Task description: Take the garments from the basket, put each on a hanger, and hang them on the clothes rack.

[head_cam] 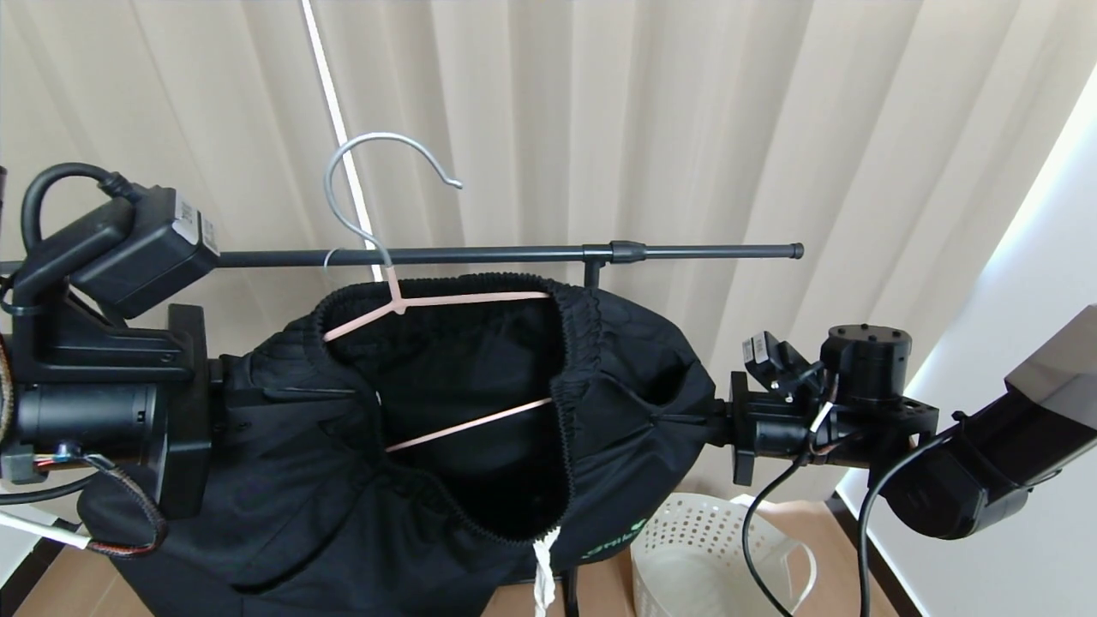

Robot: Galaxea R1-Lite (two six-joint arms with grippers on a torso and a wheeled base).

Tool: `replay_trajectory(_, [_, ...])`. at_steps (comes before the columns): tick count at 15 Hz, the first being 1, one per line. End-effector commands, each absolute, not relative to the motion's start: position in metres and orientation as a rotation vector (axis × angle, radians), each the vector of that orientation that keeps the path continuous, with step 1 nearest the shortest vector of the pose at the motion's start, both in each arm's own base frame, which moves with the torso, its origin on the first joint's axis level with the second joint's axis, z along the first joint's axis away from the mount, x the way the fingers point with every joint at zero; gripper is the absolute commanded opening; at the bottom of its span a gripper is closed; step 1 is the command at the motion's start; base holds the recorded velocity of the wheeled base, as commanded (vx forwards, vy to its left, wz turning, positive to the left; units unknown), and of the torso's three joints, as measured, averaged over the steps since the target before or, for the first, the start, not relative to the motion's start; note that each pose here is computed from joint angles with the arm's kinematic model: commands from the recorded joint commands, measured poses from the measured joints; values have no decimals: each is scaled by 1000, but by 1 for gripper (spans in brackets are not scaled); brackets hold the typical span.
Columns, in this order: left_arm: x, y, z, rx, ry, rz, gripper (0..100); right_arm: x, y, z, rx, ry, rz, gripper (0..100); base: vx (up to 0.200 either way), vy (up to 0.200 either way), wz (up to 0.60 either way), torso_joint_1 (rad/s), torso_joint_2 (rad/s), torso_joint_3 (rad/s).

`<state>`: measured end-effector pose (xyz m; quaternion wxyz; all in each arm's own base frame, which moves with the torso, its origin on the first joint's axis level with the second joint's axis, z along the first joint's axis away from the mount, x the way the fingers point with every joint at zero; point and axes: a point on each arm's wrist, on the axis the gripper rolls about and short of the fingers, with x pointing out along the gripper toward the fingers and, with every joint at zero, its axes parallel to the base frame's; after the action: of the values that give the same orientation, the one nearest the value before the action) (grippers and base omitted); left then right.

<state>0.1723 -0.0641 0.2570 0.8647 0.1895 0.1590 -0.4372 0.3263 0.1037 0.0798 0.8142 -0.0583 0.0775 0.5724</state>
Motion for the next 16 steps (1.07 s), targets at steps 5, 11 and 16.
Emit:
replay_trajectory(5, [160, -60, 259, 357, 305, -896, 0, 329, 104, 76, -122, 175, 1221, 0, 0, 0, 0, 0, 0, 0])
replay_trajectory(11, [161, -60, 256, 352, 317, -896, 0, 326, 104, 77, -123, 174, 1221, 100, 0, 0, 0, 0, 0, 0])
replay_trajectory(16, [169, -57, 232, 332, 424, -877, 0, 309, 101, 109, -157, 88, 1217, 100, 0, 0, 0, 0, 0, 0])
